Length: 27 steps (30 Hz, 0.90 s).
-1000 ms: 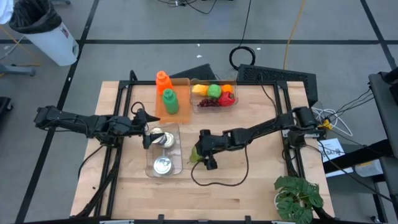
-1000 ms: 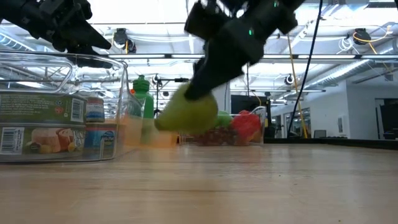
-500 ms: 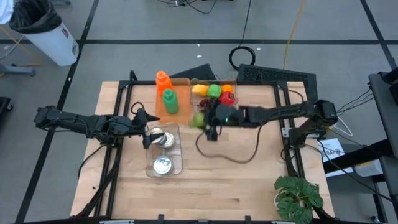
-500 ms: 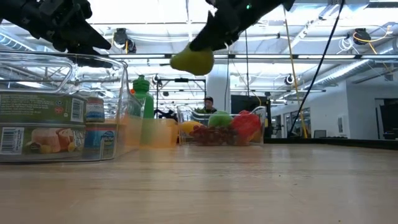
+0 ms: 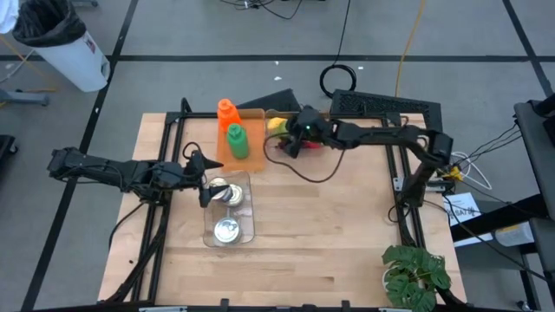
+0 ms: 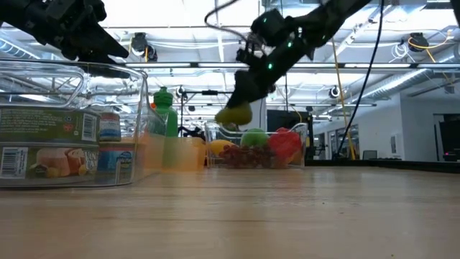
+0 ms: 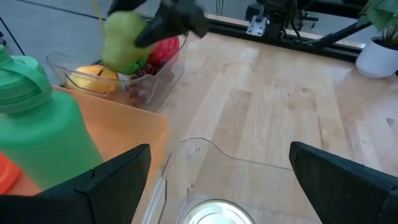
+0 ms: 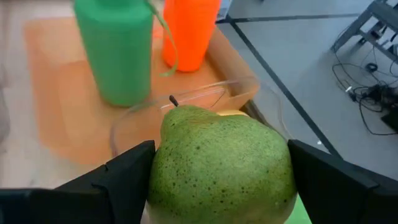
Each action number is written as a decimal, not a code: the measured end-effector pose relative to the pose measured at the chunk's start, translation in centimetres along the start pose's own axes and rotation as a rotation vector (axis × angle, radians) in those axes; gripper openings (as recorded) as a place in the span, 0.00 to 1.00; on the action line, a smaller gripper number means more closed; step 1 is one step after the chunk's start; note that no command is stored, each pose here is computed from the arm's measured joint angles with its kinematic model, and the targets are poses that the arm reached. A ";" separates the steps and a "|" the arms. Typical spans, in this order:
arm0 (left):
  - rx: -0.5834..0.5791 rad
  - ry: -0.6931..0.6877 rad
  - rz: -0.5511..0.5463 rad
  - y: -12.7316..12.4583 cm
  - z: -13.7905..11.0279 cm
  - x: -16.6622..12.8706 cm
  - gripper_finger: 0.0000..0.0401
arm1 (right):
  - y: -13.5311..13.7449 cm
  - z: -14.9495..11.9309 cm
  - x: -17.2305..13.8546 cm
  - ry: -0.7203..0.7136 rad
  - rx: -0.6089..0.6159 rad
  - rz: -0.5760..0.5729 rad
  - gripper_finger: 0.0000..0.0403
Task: Pick & Place Food Item
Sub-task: Put the green pear into the top transparent bin, then return to Home Position
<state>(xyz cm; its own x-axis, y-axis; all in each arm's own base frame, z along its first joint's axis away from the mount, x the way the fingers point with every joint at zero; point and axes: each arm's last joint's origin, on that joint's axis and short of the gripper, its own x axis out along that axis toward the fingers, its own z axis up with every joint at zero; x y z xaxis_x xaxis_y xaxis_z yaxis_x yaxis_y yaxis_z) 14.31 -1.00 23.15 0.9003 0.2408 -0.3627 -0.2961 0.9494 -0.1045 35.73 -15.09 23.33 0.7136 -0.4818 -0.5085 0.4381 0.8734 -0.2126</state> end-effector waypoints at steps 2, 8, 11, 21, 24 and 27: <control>0.004 0.007 0.002 0.0 -0.1 0.1 0.99 | -0.1 -0.8 0.8 0.034 0.003 -0.003 0.80; 0.020 0.050 0.014 -0.2 -0.5 0.9 0.99 | 0.2 -2.2 2.5 0.093 -0.005 0.002 0.80; 0.029 0.064 0.018 -0.4 -0.6 1.4 0.99 | 0.3 -2.6 2.8 0.108 -0.008 0.007 0.80; 0.043 0.053 0.011 -0.6 -0.5 1.8 0.99 | 0.4 -2.0 2.1 0.089 0.040 0.002 0.89; 0.042 0.053 0.012 -0.6 -0.5 1.8 0.99 | 0.4 -1.0 1.0 0.055 0.040 0.005 0.93; 0.042 0.053 0.011 -0.6 -0.5 1.8 0.99 | 0.4 0.0 -0.2 0.017 0.044 0.011 0.96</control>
<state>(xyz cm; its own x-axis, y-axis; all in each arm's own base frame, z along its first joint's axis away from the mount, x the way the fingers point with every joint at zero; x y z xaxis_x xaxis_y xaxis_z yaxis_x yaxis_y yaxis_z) 16.01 -1.26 22.10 0.8784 0.2416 -0.4124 -0.2914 0.9547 -0.0613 35.72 -14.63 23.33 0.7097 -0.4702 -0.5247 0.4541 0.8747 -0.1696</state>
